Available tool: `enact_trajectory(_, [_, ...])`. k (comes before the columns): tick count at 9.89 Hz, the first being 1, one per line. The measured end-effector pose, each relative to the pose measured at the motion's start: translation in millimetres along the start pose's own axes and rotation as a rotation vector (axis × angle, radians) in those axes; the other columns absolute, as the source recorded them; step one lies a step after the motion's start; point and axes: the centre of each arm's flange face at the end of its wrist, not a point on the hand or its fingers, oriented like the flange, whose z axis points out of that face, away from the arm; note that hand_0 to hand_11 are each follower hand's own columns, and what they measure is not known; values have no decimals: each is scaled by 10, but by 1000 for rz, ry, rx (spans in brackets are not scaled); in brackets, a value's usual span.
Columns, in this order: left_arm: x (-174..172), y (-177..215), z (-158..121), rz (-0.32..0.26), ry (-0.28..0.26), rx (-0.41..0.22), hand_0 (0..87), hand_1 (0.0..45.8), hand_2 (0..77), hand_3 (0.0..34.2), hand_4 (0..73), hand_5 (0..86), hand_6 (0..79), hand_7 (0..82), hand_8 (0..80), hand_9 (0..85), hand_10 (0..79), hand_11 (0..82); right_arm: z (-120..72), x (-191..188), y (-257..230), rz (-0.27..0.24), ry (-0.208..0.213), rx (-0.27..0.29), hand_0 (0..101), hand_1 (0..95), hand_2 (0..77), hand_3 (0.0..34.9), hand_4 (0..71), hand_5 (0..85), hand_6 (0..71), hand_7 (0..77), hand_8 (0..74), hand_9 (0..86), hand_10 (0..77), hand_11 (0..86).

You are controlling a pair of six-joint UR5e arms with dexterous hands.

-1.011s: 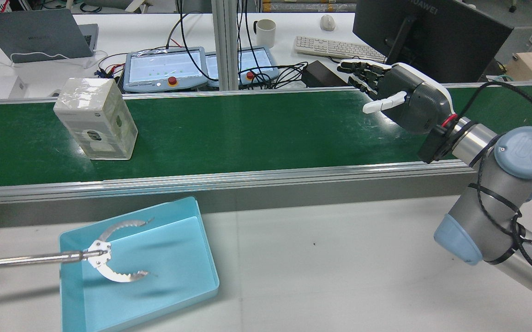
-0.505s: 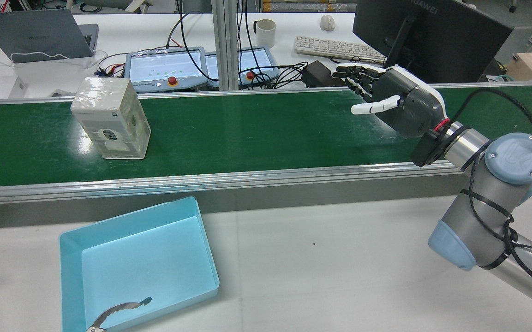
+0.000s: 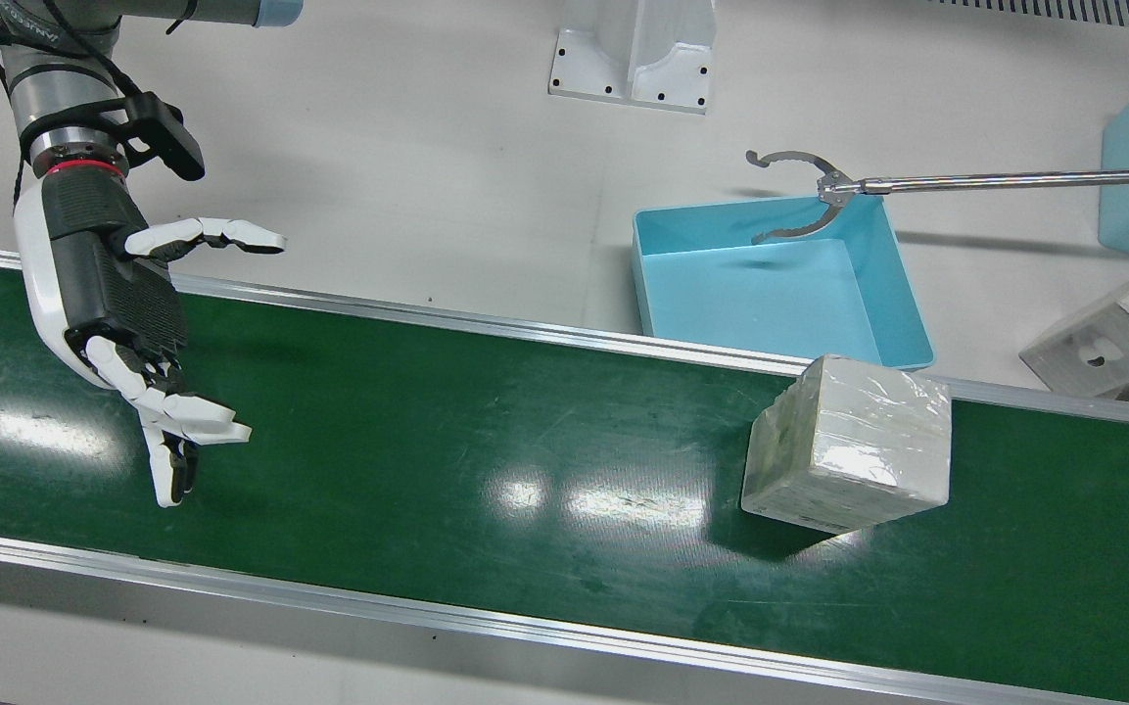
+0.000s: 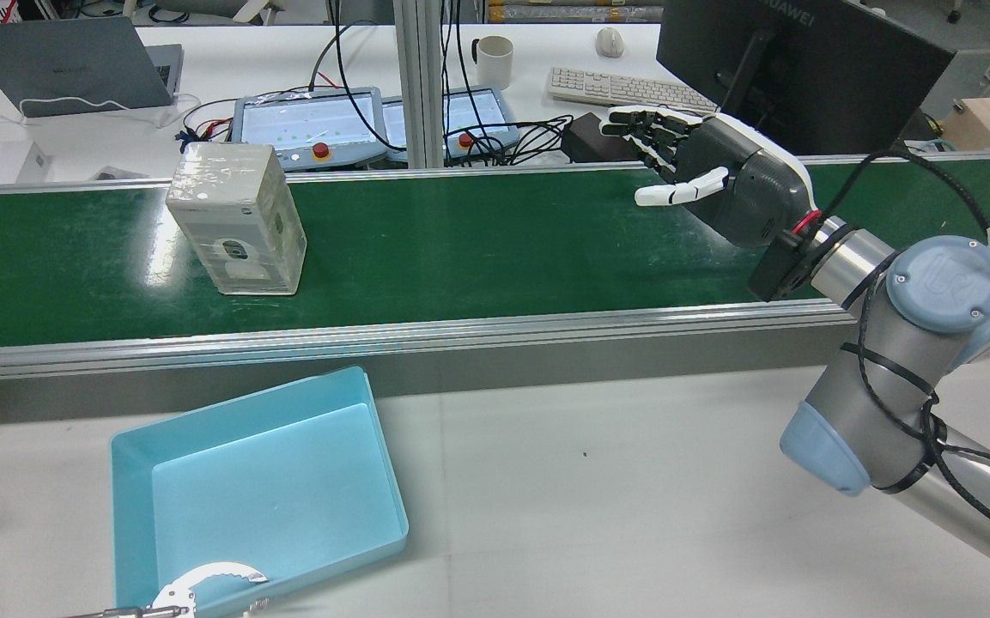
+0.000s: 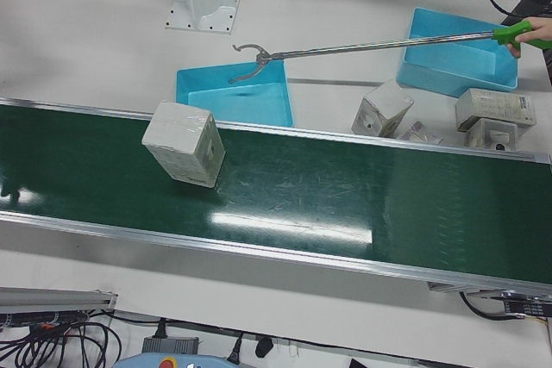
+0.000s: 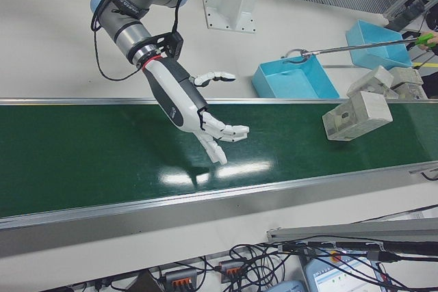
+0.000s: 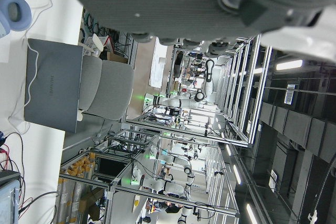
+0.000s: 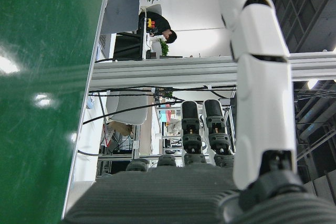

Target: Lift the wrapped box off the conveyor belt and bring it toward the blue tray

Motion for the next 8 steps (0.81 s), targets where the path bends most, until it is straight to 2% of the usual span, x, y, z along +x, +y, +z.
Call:
enact_trajectory(3, [0,0,0,0,0,0,0,0,11,0,0,5,0,5,5,0,0,5,109,-13,58,6,-3,14,499,180,213,29,207,207,82,245,0,38,0,16])
enact_trajectory(4, [0,0,0,0,0,0,0,0,11,0,0,5,0,5,5,0,0,5,79,-88,83,16,-8,36,519,207,207,56,196,235,87,262,0,38,0,16])
enact_trajectory(5, [0,0,0,0,0,0,0,0,11,0,0,11,0,5,5,0,5,0,17,-183,107,28,-15,54,519,207,207,56,196,235,87,262,0,38,0,16])
enact_trajectory(6, [0,0,0,0,0,0,0,0,11,0,0,11,0,5,5,0,5,0,-69,-291,148,36,-24,65,535,240,218,83,120,202,49,180,0,22,0,16])
enact_trajectory(8, [0,0,0,0,0,0,0,0,11,0,0,5,0,5,5,0,0,0,-234,-403,231,26,-13,98,562,273,240,84,120,207,49,191,0,16,0,16])
